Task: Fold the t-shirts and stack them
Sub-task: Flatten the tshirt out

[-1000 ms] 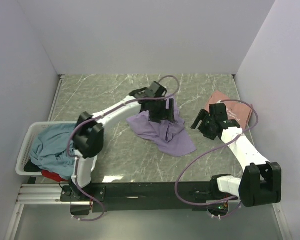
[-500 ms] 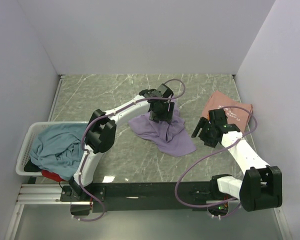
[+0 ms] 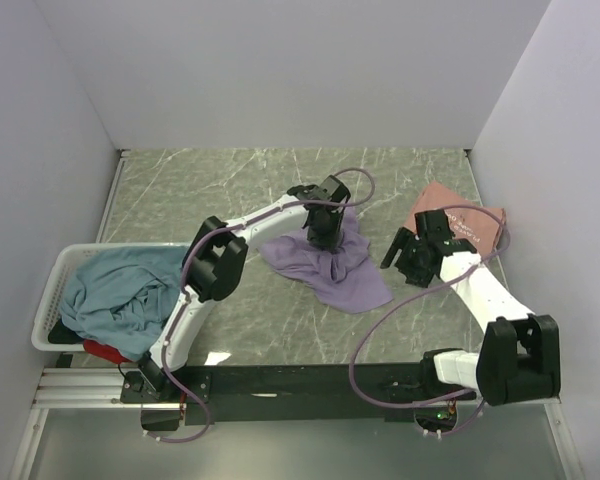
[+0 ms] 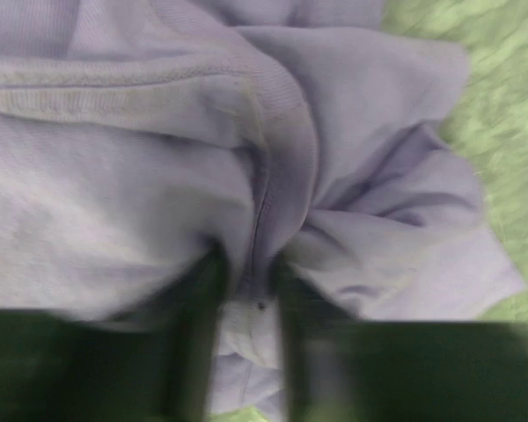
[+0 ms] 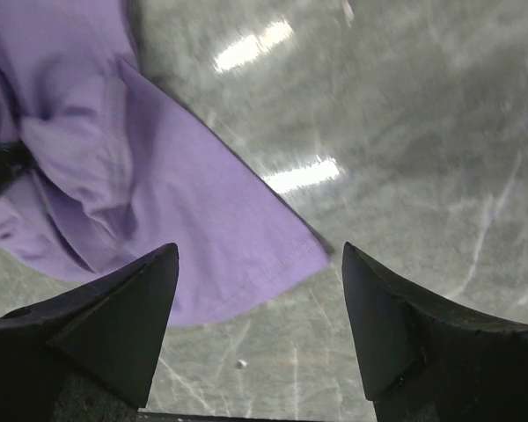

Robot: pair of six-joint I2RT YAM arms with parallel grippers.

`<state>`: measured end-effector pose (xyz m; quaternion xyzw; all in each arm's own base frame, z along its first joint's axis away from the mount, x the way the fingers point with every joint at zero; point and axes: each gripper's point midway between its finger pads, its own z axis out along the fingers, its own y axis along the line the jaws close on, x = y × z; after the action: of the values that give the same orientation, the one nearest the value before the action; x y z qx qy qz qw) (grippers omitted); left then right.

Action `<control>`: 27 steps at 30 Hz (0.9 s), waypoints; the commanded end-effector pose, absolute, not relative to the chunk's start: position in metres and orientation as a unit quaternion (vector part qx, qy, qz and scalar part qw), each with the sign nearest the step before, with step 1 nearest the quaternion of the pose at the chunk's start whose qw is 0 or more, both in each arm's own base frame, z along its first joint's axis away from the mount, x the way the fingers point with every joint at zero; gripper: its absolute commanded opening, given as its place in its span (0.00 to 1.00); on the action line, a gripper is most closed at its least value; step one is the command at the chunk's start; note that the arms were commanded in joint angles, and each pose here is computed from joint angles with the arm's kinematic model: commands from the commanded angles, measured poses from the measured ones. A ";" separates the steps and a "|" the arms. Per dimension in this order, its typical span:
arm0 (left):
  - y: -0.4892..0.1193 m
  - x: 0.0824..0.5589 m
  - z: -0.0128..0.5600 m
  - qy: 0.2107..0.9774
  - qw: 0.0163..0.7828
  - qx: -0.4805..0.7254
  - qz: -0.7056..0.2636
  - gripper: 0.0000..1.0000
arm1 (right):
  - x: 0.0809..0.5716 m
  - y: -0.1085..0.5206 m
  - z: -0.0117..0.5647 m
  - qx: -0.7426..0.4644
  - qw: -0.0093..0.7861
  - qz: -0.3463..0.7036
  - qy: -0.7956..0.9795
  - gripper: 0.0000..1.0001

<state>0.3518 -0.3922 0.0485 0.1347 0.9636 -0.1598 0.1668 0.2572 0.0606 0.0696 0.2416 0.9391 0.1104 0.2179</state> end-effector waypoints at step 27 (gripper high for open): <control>-0.317 0.331 0.122 0.954 0.218 0.021 -0.203 0.00 | 0.453 0.138 0.069 0.145 0.276 0.217 0.925 0.70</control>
<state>0.3278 -0.3214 0.0987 0.0392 0.9620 -0.1870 0.1948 0.4268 0.1213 0.0463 0.1796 0.9341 0.1987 0.2361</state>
